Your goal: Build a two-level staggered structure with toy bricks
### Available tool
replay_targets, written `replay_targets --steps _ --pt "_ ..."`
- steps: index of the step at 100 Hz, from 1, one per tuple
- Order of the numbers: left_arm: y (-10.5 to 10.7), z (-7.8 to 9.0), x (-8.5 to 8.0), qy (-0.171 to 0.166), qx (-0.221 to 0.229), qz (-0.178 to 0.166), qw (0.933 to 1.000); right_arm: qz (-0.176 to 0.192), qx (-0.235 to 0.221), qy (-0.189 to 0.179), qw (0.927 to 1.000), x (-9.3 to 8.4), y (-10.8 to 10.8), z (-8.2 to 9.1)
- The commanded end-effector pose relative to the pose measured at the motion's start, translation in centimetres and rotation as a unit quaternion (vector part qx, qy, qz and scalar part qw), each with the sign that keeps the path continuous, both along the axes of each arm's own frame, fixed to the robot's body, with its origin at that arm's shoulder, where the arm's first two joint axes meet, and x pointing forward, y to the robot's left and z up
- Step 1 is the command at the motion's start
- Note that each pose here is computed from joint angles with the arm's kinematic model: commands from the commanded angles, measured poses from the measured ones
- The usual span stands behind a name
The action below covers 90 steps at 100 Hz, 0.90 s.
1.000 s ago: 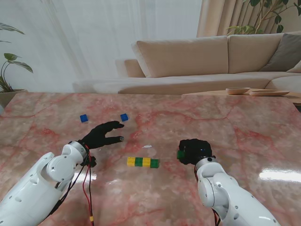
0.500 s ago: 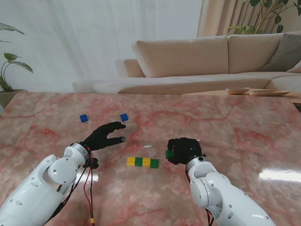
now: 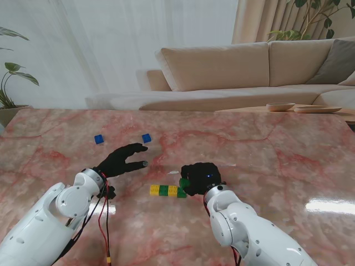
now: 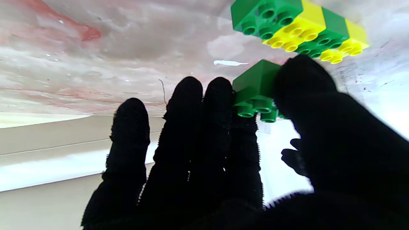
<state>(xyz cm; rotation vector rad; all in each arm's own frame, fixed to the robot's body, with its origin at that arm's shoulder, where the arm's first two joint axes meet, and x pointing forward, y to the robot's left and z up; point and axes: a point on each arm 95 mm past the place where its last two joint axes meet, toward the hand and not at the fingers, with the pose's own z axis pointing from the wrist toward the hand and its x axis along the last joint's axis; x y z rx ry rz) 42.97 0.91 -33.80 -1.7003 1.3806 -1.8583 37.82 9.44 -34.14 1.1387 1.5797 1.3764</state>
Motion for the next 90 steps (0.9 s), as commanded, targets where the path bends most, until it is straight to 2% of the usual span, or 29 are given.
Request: replay_targets --steps 1,39,90 --pt "0.0 -0.1 -0.2 0.003 0.002 0.001 1.0 -0.001 -0.005 0.01 0.9999 -0.1 0.4 -0.4" --pt "0.1 -0.1 -0.4 0.003 0.001 0.002 1.0 0.01 -0.021 0.02 0.9995 0.6 1.8 -1.5" --pt "0.4 0.0 -0.4 0.004 0.002 0.003 1.0 0.008 -0.052 0.032 0.9981 1.4 2.4 -2.3"
